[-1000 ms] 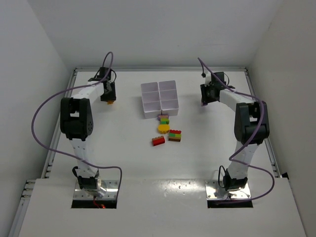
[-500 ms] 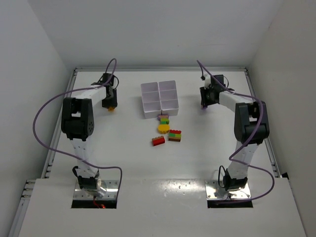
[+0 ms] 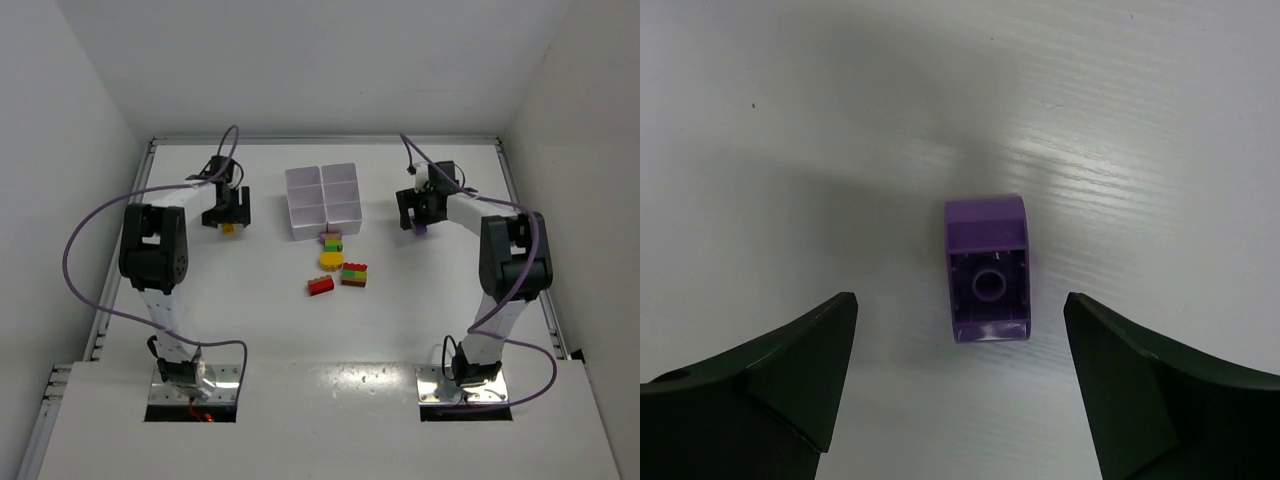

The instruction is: Sort the legos into containers by color

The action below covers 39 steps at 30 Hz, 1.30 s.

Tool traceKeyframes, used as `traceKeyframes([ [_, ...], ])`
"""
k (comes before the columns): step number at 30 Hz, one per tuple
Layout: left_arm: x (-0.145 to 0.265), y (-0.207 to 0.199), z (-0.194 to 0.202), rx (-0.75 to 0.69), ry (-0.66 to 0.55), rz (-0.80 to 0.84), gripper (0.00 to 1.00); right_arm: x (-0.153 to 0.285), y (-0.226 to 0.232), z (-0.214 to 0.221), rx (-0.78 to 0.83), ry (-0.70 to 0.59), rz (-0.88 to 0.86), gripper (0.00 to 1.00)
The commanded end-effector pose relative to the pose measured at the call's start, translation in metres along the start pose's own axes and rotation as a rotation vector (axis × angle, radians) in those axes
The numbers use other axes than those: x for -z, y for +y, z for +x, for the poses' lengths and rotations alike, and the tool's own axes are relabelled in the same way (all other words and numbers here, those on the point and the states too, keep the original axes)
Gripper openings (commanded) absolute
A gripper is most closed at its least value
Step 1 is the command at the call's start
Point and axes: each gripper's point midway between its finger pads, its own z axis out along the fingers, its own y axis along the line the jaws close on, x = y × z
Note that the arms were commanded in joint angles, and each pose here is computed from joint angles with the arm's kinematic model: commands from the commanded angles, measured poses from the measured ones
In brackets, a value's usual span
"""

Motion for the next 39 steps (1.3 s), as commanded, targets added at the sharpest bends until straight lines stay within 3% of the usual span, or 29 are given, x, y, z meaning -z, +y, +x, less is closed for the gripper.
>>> traceKeyframes([
  [1,0.038,-0.019,-0.022,0.004,-0.112,0.113,0.82,0.028,0.006,-0.041,0.013,-0.128,-0.021,0.85],
  [6,0.096,-0.036,-0.028,-0.04,-0.269,0.294,0.82,0.066,0.026,-0.065,0.01,-0.221,-0.141,0.86],
  [11,0.157,-0.086,-0.01,-0.327,-0.38,0.621,0.82,0.105,0.07,-0.068,0.099,-0.267,-0.389,0.85],
  [15,0.174,-0.124,0.043,-0.612,-0.297,0.848,0.81,0.116,0.106,-0.02,0.257,-0.194,-0.546,0.82],
  [18,0.181,-0.151,0.081,-0.812,-0.241,0.95,0.78,0.119,0.113,0.004,0.313,-0.159,-0.552,0.82],
  [23,0.174,-0.182,0.127,-1.077,-0.244,0.908,0.74,0.118,0.104,0.016,0.335,-0.145,-0.494,0.82],
  [27,0.167,-0.196,0.148,-1.168,-0.243,0.903,0.74,0.125,0.1,0.019,0.331,-0.151,-0.475,0.82],
  [39,0.134,-0.223,0.17,-1.21,-0.164,0.918,0.74,0.135,0.089,0.025,0.307,-0.161,-0.425,0.82],
])
